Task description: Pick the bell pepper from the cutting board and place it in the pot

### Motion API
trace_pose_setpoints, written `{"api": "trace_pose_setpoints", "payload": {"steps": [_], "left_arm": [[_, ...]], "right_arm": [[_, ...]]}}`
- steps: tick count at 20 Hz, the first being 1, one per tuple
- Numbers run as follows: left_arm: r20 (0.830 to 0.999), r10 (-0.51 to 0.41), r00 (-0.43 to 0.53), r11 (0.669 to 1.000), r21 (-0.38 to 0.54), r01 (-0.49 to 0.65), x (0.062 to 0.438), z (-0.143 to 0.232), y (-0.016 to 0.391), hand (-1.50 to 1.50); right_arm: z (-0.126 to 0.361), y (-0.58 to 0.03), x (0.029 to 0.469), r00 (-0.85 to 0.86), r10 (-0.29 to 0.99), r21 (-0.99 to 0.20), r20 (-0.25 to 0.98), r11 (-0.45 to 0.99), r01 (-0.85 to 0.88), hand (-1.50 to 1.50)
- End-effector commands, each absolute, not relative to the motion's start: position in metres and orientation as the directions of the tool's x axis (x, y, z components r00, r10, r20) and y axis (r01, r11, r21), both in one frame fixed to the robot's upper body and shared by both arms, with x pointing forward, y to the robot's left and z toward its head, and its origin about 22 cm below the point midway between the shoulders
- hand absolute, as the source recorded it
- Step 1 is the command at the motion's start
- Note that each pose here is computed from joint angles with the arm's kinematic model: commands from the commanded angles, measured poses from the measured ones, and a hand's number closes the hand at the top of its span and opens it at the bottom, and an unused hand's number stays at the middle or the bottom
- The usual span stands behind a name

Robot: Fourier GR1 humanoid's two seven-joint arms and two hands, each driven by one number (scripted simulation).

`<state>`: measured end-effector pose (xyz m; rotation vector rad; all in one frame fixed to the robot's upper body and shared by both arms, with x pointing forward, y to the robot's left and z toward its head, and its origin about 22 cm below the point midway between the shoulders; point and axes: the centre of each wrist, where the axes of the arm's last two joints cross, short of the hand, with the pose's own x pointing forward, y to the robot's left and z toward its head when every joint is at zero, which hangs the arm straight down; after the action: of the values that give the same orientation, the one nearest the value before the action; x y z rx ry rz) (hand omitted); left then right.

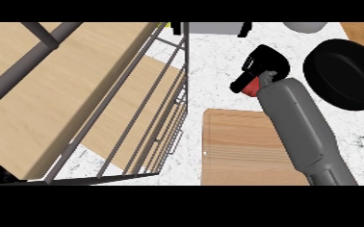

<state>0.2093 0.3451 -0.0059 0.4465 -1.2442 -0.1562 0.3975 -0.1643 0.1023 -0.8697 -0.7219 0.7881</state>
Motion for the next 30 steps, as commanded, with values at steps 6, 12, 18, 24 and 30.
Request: {"api": "trace_pose_setpoints", "payload": {"steps": [6,12,18,24,30], "left_arm": [[0.914,-0.356,0.195,0.910,0.387,-0.152,0.235,0.024,0.345,0.00],[0.914,-0.356,0.193,0.909,0.387,-0.156,0.223,0.016,0.346,0.00],[0.915,-0.358,0.186,0.908,0.387,-0.158,0.226,0.026,0.339,0.00],[0.912,-0.360,0.195,0.905,0.393,-0.165,0.231,0.019,0.331,0.00],[0.918,-0.354,0.180,0.910,0.382,-0.161,0.230,0.016,0.332,0.00]], "right_arm": [[0.174,-0.143,0.420,0.510,0.853,-0.990,0.115,0.143,-0.017,1.50],[0.215,-0.142,0.419,0.566,0.812,-0.959,0.142,-0.030,0.283,1.50],[0.256,-0.165,0.419,0.525,0.771,-0.884,0.360,0.102,0.457,1.50],[0.259,-0.205,0.424,0.504,0.765,-0.842,0.401,0.090,0.532,1.50],[0.264,-0.271,0.422,0.497,0.744,-0.812,0.446,0.103,0.574,1.50]]}}
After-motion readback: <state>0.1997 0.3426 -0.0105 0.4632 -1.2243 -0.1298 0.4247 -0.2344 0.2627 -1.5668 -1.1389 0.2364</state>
